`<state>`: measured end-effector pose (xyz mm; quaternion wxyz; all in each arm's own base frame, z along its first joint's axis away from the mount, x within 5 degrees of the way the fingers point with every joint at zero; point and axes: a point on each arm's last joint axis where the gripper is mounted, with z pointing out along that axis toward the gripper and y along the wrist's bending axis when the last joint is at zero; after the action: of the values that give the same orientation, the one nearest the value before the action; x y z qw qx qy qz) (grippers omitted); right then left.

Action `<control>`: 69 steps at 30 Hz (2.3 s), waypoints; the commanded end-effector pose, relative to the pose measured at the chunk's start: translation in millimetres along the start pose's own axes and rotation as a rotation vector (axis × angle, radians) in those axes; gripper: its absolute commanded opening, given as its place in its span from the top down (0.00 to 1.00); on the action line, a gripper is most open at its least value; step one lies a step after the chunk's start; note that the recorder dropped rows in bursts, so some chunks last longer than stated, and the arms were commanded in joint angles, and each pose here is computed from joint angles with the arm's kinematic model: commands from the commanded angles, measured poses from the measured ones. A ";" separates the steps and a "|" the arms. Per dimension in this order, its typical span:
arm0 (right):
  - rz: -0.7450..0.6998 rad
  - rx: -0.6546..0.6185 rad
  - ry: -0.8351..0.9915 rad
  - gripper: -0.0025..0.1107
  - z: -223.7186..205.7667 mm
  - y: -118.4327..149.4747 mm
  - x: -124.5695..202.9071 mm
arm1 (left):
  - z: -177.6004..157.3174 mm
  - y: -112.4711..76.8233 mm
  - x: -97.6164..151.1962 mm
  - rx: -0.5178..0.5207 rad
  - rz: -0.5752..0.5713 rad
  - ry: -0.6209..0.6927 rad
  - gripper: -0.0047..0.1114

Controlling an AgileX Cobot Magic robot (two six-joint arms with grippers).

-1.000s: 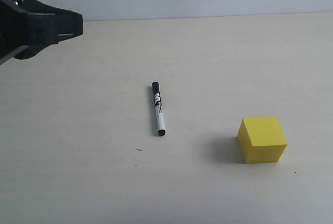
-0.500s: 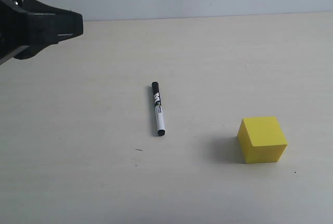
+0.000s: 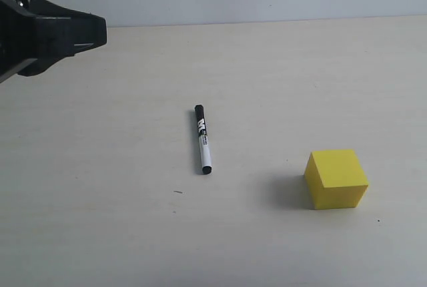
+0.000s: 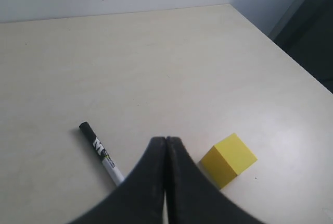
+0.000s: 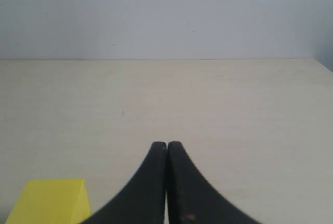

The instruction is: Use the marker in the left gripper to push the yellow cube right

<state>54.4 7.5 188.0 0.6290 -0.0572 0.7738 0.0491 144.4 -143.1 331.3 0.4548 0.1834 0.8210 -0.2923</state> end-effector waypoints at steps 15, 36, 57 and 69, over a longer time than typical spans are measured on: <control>-0.001 -0.002 -0.009 0.98 -0.1 0.1 0.6 | -29.9 26.2 -11.5 -0.118 -0.024 -0.121 0.96; -0.001 -0.002 -0.009 0.98 -0.1 0.1 0.6 | -109.2 84.9 142.6 -0.643 0.160 -0.444 0.96; -0.001 -0.002 -0.009 0.98 -0.1 0.1 0.6 | -87.3 101.3 177.5 -0.644 0.085 -0.308 0.96; -0.001 -0.002 -0.011 0.98 -0.1 0.1 0.4 | -84.3 97.2 177.6 -0.556 0.119 -0.294 0.96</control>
<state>54.4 7.5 188.0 0.6290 -0.0572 0.7738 0.0491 53.8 -6.5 185.0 0.6176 0.0463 0.7841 -0.0402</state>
